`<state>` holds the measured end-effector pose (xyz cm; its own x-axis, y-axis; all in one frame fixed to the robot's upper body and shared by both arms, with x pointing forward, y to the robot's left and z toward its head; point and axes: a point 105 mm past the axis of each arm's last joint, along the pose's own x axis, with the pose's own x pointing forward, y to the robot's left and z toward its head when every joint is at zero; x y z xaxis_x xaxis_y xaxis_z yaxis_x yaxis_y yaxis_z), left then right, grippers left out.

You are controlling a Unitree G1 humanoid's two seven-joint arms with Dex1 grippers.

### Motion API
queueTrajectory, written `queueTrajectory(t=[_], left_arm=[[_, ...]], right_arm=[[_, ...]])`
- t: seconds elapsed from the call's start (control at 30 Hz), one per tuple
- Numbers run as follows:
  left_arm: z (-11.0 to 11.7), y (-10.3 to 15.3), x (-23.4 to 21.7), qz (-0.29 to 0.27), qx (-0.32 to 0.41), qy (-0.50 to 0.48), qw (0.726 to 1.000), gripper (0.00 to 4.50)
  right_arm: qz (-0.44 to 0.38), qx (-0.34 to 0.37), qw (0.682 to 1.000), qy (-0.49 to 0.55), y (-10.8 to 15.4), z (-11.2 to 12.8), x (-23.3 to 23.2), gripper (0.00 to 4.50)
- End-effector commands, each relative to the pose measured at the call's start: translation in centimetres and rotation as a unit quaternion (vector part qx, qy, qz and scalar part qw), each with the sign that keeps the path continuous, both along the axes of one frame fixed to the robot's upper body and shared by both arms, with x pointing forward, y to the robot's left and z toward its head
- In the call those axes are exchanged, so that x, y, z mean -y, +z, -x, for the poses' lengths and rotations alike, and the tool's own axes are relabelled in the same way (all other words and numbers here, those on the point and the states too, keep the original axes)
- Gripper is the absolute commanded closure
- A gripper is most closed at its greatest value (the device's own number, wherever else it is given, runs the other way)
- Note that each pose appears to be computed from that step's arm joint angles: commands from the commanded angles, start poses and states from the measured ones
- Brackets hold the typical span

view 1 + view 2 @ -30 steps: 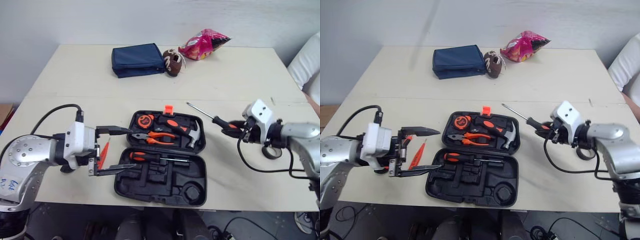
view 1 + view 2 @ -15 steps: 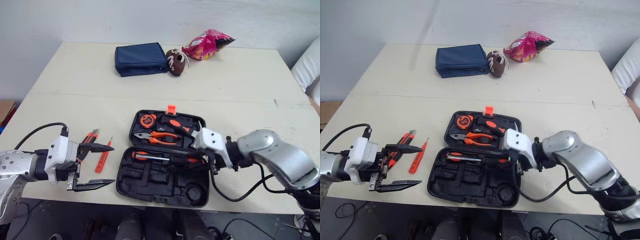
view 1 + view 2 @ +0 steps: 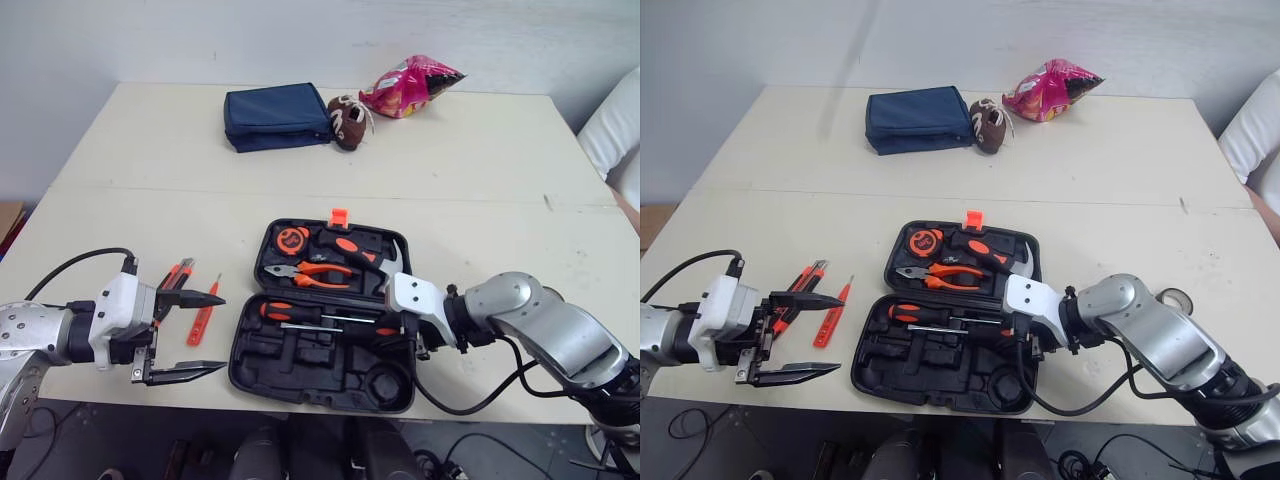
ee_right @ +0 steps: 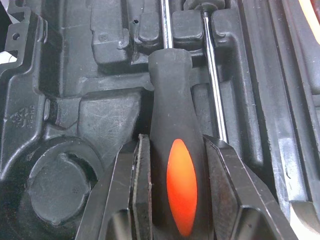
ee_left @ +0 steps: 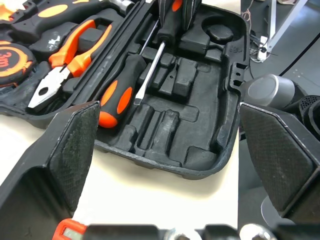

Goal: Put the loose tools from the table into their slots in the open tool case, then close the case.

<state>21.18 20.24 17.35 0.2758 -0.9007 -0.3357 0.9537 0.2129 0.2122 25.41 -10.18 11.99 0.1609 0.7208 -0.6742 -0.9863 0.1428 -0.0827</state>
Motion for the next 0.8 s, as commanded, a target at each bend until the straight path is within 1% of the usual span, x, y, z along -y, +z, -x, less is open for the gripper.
queueTrajectory(t=[0.03, 0.17, 0.27, 0.33, 0.4, 0.5, 0.57, 0.63, 0.67, 0.73, 0.77, 0.8], left_arm=[[0.0, 0.7, -0.2, -0.006, 0.015, 0.000, 1.000, 0.00], [0.1, 0.6, -0.2, -0.006, 0.014, 0.001, 1.000, 0.00], [0.1, 0.6, -0.3, -0.004, 0.013, 0.003, 1.000, 0.00], [0.2, 0.6, -0.3, -0.003, 0.012, 0.004, 1.000, 0.00], [0.2, 0.6, -0.4, -0.002, 0.012, 0.006, 1.000, 0.00], [0.2, 0.5, -0.5, 0.000, 0.010, 0.011, 1.000, 0.00], [0.3, 0.5, -0.5, -0.001, 0.009, 0.012, 1.000, 0.00], [0.2, 0.4, -0.6, -0.001, 0.008, 0.014, 1.000, 0.00], [0.2, 0.4, -0.7, 0.000, 0.007, 0.015, 1.000, 0.00], [0.2, 0.4, -0.8, 0.001, 0.006, 0.018, 1.000, 0.00], [0.3, 0.5, -0.8, 0.002, 0.006, 0.019, 1.000, 0.00], [0.2, 0.4, -0.9, 0.001, 0.006, 0.020, 1.000, 0.00]], right_arm=[[-0.001, -0.004, 1.000, 0.008, 0.0, 0.7, -0.5, 3.46], [0.006, -0.007, 1.000, -0.008, -0.2, 0.5, -0.2, 3.46], [0.015, -0.016, 1.000, 0.012, -0.1, 1.1, 0.2, 3.46], [-0.027, 0.022, 0.999, 0.025, 1.2, 0.5, -0.6, 2.43], [-0.048, 0.038, 0.998, 0.033, 2.2, 0.2, -0.4, 2.43], [-0.040, 0.040, 0.998, 0.032, 2.7, -0.2, 1.0, 2.43], [-0.035, 0.029, 0.998, 0.030, 2.6, -0.1, 1.5, 2.43], [-0.026, 0.020, 0.999, 0.042, 2.0, 0.2, 1.6, 2.43], [-0.042, 0.017, 0.998, 0.047, 2.1, 0.4, 1.2, 2.43], [-0.102, 0.010, 0.993, 0.064, 3.7, 1.3, 0.7, 2.43], [-0.119, 0.011, 0.991, 0.066, 4.2, 1.4, 0.8, 2.43], [-0.140, 0.031, 0.987, 0.075, 4.7, 1.3, 0.7, 2.43]])
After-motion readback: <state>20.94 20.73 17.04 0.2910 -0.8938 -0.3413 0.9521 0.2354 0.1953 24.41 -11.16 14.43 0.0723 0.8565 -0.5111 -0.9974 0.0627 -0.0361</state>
